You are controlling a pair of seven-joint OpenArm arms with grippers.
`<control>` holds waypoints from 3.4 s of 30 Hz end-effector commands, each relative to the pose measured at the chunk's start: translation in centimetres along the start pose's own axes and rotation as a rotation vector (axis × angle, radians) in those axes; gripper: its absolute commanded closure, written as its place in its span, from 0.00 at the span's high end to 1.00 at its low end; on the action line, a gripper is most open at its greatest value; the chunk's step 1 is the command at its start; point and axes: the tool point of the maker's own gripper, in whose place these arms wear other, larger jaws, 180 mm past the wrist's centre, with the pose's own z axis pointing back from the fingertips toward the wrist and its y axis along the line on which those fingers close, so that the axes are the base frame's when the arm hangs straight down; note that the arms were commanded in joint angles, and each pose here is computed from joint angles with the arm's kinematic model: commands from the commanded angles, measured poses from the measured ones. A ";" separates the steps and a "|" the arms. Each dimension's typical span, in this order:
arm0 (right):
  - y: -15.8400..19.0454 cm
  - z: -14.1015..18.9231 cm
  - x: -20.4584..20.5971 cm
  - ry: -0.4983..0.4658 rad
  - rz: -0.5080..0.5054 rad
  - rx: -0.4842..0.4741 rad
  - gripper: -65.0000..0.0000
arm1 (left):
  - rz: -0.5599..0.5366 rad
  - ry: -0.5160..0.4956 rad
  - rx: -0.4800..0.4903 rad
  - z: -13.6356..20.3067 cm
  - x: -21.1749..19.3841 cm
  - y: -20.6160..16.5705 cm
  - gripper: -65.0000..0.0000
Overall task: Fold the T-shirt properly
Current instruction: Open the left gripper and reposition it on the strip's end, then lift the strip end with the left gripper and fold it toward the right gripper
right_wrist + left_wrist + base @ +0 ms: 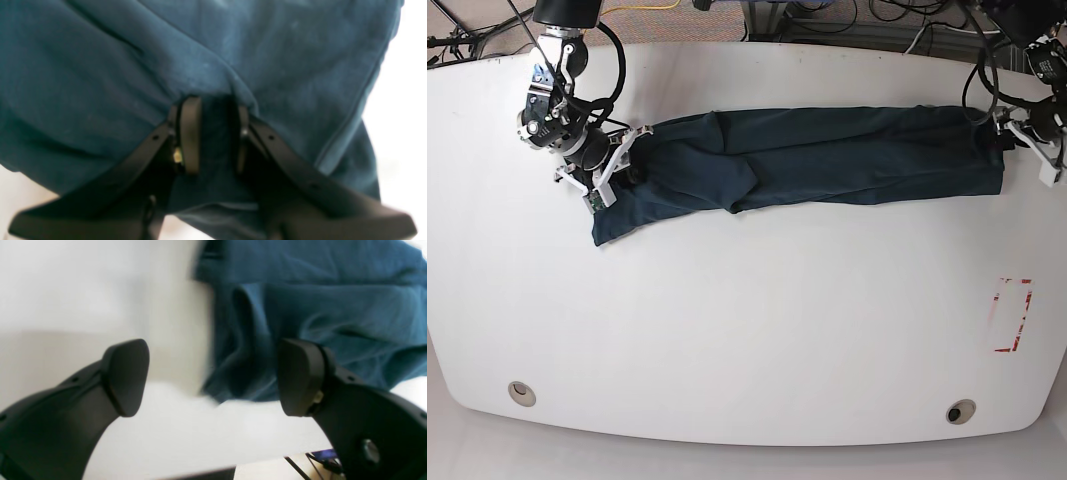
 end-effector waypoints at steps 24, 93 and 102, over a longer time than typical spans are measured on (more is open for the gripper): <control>-0.1 0.2 0.3 0.000 0.008 -0.004 0.20 | -0.078 -0.004 -0.020 -0.5 0.8 -1.9 0.02; 0.9 -0.6 1.2 -0.009 0.033 0.027 0.20 | -0.632 -0.108 -0.497 -1.8 1.7 -31.7 0.35; 0.9 -0.6 1.1 -0.007 0.032 0.028 0.20 | -0.664 -0.121 -0.632 -1.2 0.9 -36.1 0.74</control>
